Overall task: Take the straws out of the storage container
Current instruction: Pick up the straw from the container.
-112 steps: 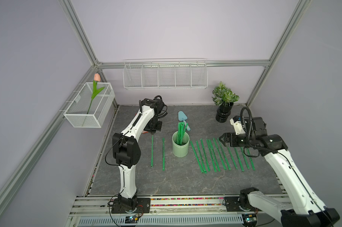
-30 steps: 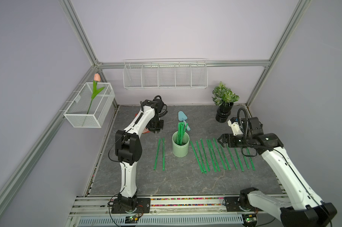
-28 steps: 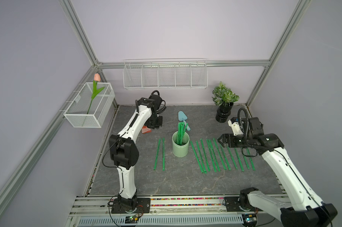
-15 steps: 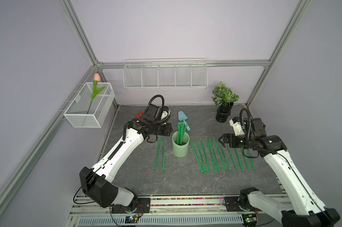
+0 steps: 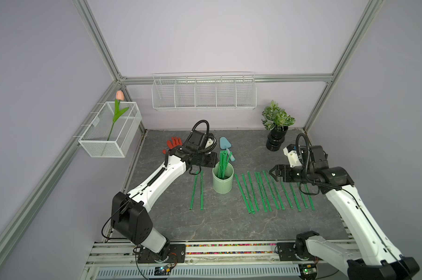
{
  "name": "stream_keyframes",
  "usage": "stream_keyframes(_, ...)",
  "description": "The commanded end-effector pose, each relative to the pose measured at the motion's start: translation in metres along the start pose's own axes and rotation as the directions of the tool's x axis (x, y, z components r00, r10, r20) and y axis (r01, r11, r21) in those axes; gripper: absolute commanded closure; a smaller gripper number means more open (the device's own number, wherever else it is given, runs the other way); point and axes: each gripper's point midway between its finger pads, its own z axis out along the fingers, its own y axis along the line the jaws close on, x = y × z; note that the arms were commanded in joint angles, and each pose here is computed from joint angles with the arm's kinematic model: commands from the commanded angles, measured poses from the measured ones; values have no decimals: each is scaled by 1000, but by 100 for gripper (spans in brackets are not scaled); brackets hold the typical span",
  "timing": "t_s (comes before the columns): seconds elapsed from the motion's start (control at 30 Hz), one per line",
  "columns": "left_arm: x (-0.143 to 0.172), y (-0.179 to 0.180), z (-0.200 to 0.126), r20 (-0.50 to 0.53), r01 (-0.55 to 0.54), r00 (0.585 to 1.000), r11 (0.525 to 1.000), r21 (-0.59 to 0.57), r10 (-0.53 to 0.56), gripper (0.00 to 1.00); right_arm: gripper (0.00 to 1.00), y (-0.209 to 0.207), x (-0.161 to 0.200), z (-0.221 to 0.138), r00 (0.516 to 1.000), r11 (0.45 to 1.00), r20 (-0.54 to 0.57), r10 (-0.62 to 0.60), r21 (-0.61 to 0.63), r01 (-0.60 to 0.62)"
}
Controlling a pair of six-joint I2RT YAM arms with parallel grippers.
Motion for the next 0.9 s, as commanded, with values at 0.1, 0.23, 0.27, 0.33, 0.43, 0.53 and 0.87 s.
stream_keyframes(0.1,-10,-5,6,15,-6,1000,1000,8,6,74,11,3,2,4,1000,1000,-9,5,-16,-5)
stream_keyframes(0.23,-10,-8,12,3,-13,1000,1000,12,13,74,11,2,4,8,1000,1000,-16,6,-16,-6)
stream_keyframes(0.27,-10,-9,13,0,-15,1000,1000,13,15,74,11,1,5,8,1000,1000,-18,5,-14,-6)
stream_keyframes(0.33,-11,-10,17,-5,-16,1000,1000,12,16,74,11,1,5,9,1000,1000,-21,6,-15,-6)
stream_keyframes(0.43,-10,-11,22,-17,-19,1000,1000,11,19,74,11,0,6,10,1000,1000,-26,4,-12,-5)
stream_keyframes(0.53,-10,-11,25,-44,-18,999,1000,3,18,74,11,0,7,10,1000,1000,-28,3,-10,-4)
stream_keyframes(0.87,-5,-7,35,-84,-24,996,999,-24,22,75,11,-1,8,12,999,1000,-33,1,-5,-1)
